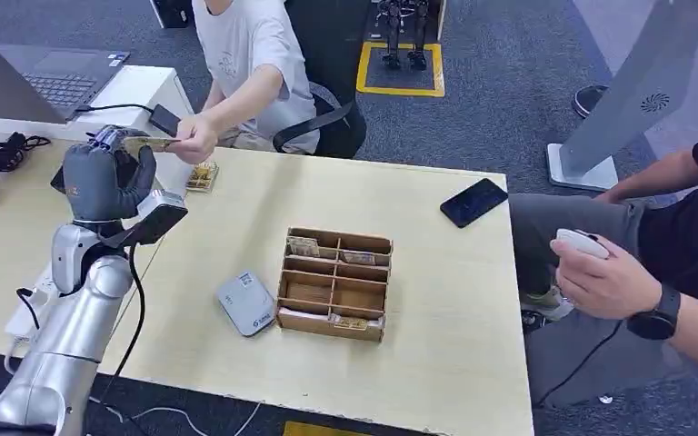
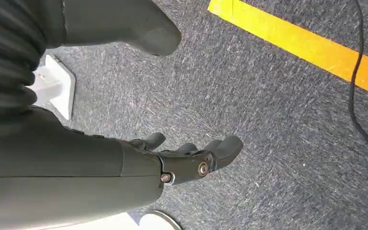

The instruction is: Pass the card to the sensor for recognition and then transmit it.

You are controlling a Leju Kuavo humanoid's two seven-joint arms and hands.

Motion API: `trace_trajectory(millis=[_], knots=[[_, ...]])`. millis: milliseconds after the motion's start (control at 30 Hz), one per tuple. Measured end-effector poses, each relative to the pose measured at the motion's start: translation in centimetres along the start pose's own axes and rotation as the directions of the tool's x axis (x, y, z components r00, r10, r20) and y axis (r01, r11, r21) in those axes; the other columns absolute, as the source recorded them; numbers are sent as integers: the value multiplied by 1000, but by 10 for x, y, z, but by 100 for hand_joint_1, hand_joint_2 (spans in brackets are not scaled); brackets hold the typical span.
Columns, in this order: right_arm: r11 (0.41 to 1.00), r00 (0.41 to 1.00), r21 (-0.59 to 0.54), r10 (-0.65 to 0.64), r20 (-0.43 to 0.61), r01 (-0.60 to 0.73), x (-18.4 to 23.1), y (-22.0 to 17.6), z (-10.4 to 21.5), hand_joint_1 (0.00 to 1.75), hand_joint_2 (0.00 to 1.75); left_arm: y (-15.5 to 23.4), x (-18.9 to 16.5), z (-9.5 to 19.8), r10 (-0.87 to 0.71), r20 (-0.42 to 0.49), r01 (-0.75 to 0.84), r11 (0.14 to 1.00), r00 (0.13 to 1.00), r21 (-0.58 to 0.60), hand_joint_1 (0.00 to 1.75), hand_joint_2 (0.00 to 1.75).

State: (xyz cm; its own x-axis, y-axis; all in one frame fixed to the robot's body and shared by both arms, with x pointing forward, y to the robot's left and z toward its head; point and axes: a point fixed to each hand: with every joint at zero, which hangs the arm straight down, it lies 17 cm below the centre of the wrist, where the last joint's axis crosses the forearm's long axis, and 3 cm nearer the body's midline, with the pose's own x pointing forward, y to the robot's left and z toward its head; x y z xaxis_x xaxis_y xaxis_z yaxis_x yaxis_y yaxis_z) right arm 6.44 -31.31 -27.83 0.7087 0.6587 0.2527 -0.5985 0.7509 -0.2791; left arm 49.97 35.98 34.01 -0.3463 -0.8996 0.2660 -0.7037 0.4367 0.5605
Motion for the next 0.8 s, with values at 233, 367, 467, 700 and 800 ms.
trace_trajectory(millis=[233, 367, 467, 700, 800], knots=[[1000, 1000, -11, -12, 8, 12, 2, -2, 0, 0, 175, -24, -16, 10, 125, -139, -138, 986, 982, -88, 0, 175], [1000, 1000, -14, -27, -2, 27, -1, -2, 0, 0, 175, -39, -19, 37, 201, -215, -232, 964, 956, -132, 0, 175], [1000, 1000, -10, -28, -14, 28, -6, 1, 1, 0, 175, -42, -17, 54, 212, -227, -249, 957, 951, -150, 0, 175], [1000, 999, -8, -29, -20, 29, -8, 3, 2, 0, 175, -42, -12, 62, 223, -223, -261, 952, 949, -161, 0, 175], [999, 999, -4, -35, -29, 35, -10, 4, 3, 0, 175, -37, -1, 66, 269, -193, -301, 939, 944, -165, 0, 175]])
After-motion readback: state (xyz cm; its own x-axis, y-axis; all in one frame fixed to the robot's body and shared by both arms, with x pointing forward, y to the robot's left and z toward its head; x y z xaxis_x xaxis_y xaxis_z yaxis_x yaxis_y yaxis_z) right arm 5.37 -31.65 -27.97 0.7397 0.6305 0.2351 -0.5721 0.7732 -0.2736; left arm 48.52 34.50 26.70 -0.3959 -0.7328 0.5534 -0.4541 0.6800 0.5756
